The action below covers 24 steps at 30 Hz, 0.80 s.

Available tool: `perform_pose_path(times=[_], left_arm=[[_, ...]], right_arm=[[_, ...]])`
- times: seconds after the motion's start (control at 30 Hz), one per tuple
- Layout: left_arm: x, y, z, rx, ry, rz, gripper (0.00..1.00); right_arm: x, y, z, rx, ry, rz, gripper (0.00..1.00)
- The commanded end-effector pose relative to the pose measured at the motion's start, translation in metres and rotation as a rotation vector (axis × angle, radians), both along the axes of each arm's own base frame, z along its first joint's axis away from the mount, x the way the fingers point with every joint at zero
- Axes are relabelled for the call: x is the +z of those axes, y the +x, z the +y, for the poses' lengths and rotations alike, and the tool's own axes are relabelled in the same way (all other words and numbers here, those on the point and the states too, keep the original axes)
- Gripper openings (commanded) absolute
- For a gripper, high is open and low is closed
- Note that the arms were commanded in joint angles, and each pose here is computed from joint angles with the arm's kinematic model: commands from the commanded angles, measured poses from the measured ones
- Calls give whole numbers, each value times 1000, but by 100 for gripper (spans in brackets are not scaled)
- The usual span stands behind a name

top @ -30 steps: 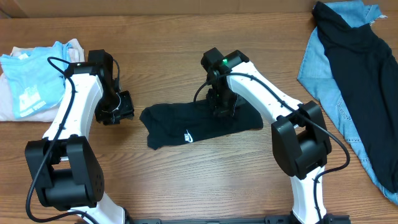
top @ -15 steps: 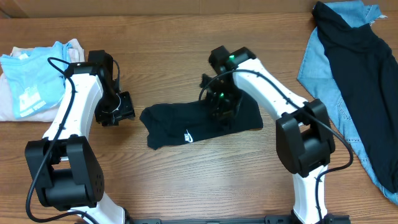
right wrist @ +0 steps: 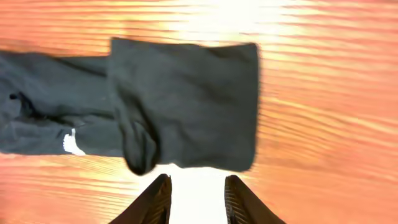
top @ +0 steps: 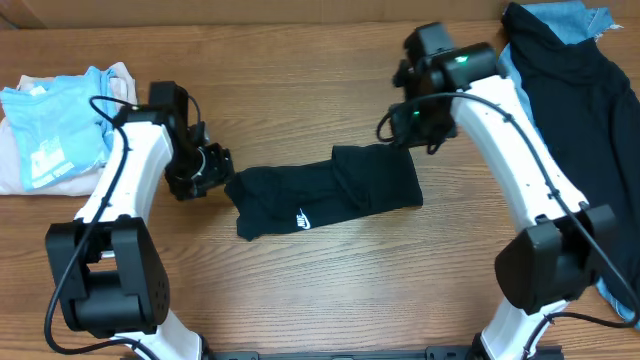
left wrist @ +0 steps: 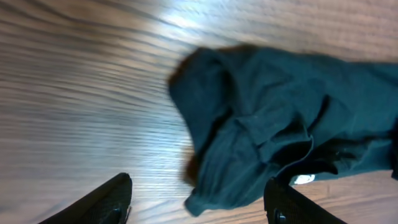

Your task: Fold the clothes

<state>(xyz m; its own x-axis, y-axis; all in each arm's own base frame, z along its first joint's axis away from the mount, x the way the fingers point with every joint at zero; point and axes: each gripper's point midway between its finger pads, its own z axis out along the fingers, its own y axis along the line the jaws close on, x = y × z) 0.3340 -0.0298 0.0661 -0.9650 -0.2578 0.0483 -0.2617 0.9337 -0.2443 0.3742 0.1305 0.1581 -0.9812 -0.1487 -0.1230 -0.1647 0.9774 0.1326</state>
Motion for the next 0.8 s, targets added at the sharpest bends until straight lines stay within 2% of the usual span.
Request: perform_pose_path(times=[0.0, 0.4, 0.77], left_arm=[[-10, -11, -23, -45, -92, 2, 72], [-45, -12, -54, -9, -161, -47, 73], [-66, -23, -64, 64, -144, -27, 74]], right_arm=[[3, 6, -13, -49, -15, -13, 32], [3, 8, -20, -59, -16, -14, 32], [2, 4, -21, -59, -21, 3, 32]])
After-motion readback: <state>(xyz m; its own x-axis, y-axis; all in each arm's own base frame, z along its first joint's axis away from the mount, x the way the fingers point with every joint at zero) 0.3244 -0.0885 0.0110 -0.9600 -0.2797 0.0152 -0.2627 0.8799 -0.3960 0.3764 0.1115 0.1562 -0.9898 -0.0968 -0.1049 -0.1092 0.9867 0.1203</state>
